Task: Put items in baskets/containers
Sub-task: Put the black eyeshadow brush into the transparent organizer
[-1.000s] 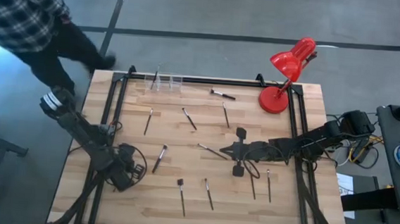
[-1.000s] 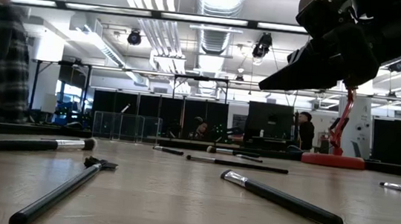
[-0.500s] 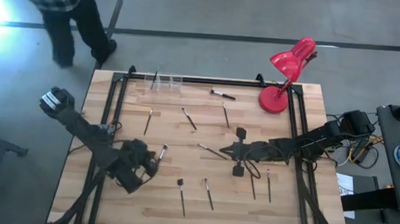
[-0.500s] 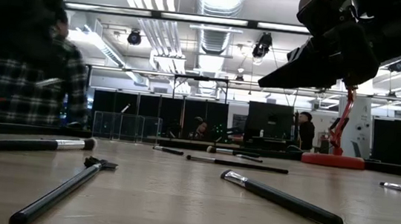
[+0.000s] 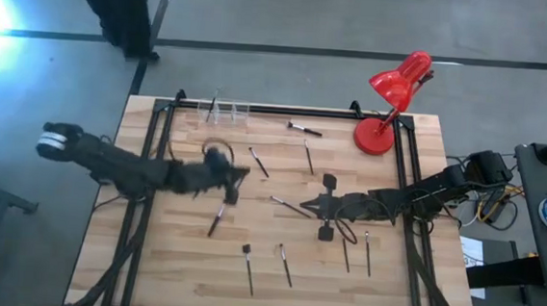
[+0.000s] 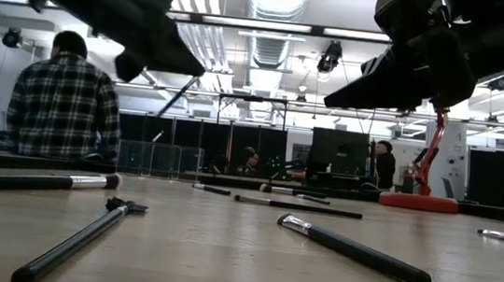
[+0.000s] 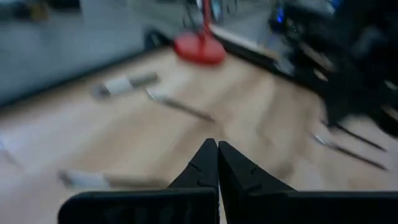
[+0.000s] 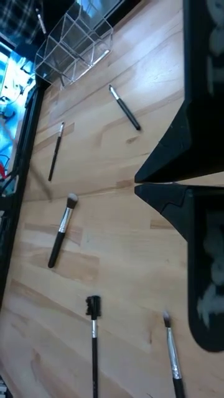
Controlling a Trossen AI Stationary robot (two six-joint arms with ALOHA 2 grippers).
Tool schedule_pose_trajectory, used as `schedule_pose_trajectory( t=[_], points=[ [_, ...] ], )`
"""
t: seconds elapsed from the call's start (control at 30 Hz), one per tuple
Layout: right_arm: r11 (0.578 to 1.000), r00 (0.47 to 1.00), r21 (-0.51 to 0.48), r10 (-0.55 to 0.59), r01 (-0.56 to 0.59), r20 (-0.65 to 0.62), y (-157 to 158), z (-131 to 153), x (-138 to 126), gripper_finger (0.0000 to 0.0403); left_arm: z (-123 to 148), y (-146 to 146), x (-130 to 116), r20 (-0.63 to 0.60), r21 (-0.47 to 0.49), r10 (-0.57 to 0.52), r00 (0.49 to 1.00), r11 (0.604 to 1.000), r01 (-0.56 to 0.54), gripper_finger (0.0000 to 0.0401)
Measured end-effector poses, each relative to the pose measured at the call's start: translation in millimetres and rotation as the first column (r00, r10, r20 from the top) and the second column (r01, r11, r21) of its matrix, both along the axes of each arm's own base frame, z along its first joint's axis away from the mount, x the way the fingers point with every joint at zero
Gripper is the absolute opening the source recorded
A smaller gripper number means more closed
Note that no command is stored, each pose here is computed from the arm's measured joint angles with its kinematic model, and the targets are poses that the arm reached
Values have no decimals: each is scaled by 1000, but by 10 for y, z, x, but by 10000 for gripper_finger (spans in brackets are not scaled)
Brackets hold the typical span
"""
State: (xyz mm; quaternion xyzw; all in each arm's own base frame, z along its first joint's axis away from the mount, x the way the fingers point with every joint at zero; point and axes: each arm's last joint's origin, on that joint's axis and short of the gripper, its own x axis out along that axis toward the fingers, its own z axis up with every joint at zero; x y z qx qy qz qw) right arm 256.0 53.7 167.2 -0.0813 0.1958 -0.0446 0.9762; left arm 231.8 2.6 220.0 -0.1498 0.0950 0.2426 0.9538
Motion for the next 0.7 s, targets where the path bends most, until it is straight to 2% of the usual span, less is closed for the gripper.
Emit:
schedule_pose_trajectory(
  t=[0.1, 0.27, 0.47, 0.7],
  points=[
    [999, 1000, -25, -23, 23, 7, -10, 6, 1, 8, 40, 325, -57, 15, 100, 102, 995, 990, -103, 0],
    [996, 998, -59, -61, 63, 28, -84, 38, 30, 8, 103, 857, -204, 18, 200, 291, 957, 936, -289, 0],
    [987, 990, -91, -127, 132, 53, -288, 129, 103, 8, 222, 1437, -493, 45, 213, 483, 875, 851, -480, 0],
    [965, 975, -147, -207, 217, 80, -582, 241, 151, 8, 478, 1908, -794, 94, 261, 578, 811, 772, -580, 0]
  ],
)
